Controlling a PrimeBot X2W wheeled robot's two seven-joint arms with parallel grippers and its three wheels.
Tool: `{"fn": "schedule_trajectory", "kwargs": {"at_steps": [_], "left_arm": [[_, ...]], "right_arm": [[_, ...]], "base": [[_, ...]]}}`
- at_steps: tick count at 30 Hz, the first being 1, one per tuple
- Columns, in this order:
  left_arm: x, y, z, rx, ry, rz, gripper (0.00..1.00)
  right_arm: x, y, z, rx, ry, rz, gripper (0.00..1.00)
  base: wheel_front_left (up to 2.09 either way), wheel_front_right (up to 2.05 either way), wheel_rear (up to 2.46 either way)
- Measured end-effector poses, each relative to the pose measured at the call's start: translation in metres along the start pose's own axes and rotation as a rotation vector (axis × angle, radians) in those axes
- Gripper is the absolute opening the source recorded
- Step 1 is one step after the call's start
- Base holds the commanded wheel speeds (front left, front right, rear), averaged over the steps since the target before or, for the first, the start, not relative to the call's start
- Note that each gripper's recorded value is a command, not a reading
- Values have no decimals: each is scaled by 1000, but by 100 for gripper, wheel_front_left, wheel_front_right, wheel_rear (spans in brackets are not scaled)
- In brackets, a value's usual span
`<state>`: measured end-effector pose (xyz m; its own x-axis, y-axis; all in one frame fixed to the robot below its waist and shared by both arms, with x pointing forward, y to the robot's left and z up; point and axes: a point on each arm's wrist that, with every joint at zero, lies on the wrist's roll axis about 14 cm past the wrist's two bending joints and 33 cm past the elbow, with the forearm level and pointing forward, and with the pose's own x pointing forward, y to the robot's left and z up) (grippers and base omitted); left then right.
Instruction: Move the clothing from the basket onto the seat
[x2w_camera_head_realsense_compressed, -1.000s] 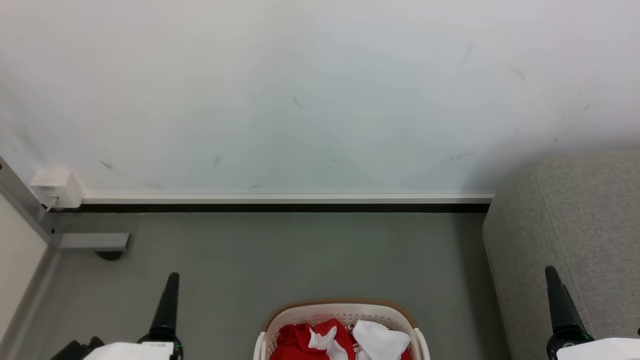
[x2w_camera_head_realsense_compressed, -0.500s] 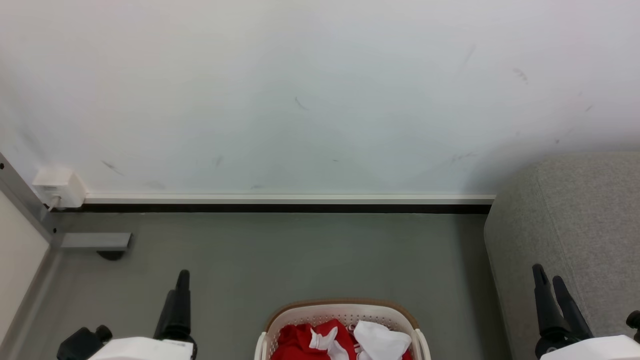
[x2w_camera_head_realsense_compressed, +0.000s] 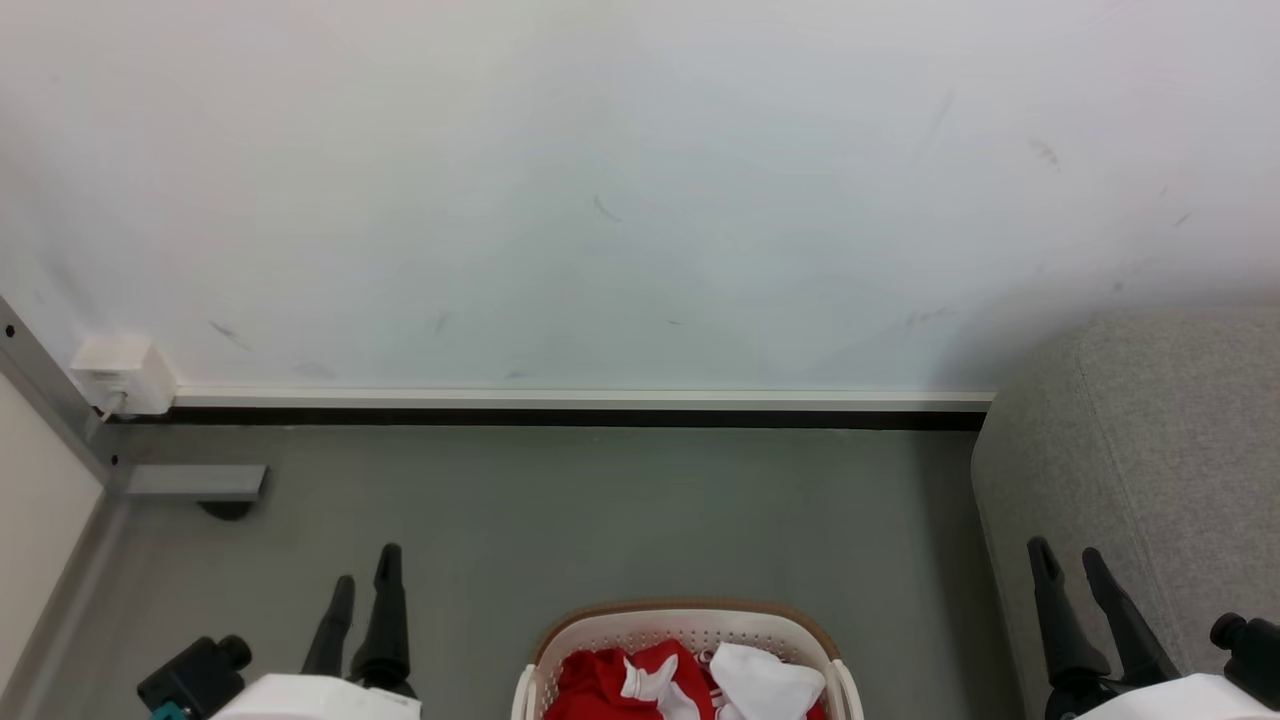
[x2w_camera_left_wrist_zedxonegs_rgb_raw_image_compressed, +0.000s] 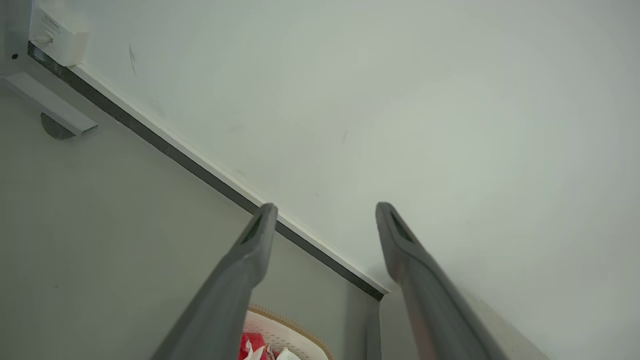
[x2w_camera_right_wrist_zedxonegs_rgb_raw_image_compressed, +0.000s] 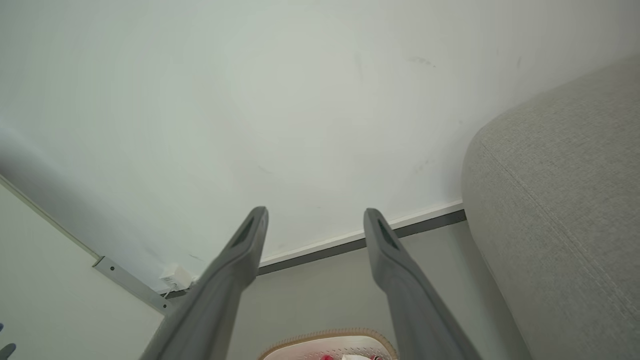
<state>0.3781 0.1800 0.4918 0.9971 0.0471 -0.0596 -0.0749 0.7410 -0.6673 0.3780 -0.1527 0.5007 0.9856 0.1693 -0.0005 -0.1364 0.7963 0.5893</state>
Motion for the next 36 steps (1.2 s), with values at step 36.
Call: {"fn": "schedule_trajectory", "kwargs": {"at_steps": [36], "left_arm": [[-5, -1, 9, 441, -72, -34, 100]], "right_arm": [[-1, 11, -13, -338, 26, 90, 100]], "base": [[0, 0, 0]]}}
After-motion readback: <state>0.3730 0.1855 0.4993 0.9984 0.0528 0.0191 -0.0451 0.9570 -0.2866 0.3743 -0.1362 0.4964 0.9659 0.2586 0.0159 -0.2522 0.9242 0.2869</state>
